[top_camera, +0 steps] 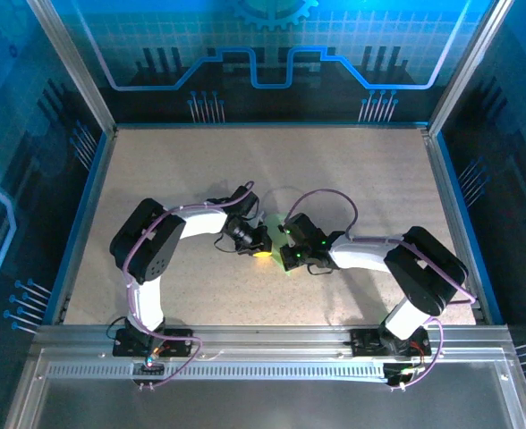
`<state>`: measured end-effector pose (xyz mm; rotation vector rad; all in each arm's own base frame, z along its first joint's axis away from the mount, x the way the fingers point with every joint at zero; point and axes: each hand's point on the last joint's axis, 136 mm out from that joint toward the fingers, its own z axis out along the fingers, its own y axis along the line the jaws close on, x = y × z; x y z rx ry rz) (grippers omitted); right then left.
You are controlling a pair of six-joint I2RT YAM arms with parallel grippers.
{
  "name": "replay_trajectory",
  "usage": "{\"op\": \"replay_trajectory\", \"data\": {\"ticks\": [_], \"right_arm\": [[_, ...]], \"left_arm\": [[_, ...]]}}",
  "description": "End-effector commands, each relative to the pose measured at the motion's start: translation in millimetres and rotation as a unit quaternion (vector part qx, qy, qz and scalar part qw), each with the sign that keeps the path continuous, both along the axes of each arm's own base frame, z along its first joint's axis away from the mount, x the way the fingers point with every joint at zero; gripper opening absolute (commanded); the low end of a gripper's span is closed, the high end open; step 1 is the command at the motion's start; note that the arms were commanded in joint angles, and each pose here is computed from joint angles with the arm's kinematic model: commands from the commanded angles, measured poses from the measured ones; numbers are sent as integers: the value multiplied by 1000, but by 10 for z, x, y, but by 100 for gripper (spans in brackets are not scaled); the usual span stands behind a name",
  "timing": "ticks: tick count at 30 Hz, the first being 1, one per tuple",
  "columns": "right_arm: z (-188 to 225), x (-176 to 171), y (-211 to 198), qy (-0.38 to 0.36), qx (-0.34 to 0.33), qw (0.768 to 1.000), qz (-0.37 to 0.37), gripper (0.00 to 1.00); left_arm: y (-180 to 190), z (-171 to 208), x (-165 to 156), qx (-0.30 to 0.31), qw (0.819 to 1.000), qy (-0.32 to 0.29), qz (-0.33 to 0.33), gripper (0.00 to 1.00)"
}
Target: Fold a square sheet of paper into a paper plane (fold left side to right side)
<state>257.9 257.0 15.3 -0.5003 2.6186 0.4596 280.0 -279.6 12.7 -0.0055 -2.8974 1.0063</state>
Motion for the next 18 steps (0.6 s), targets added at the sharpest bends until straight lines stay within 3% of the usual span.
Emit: {"op": "replay_trajectory", "data": {"ticks": [1, 4, 18], "right_arm": [[-142, -88, -126, 37, -31, 999, 2, 7], [-140, -77, -125, 37, -30, 999, 2, 6], [-238, -122, -183, 47, -38, 998, -3, 6]], "left_arm": [[187, -280, -114, 65, 997, 33, 5, 13], [198, -270, -113, 68, 997, 34, 7, 13], [34, 384, 143, -35, 999, -29, 23, 13]]}}
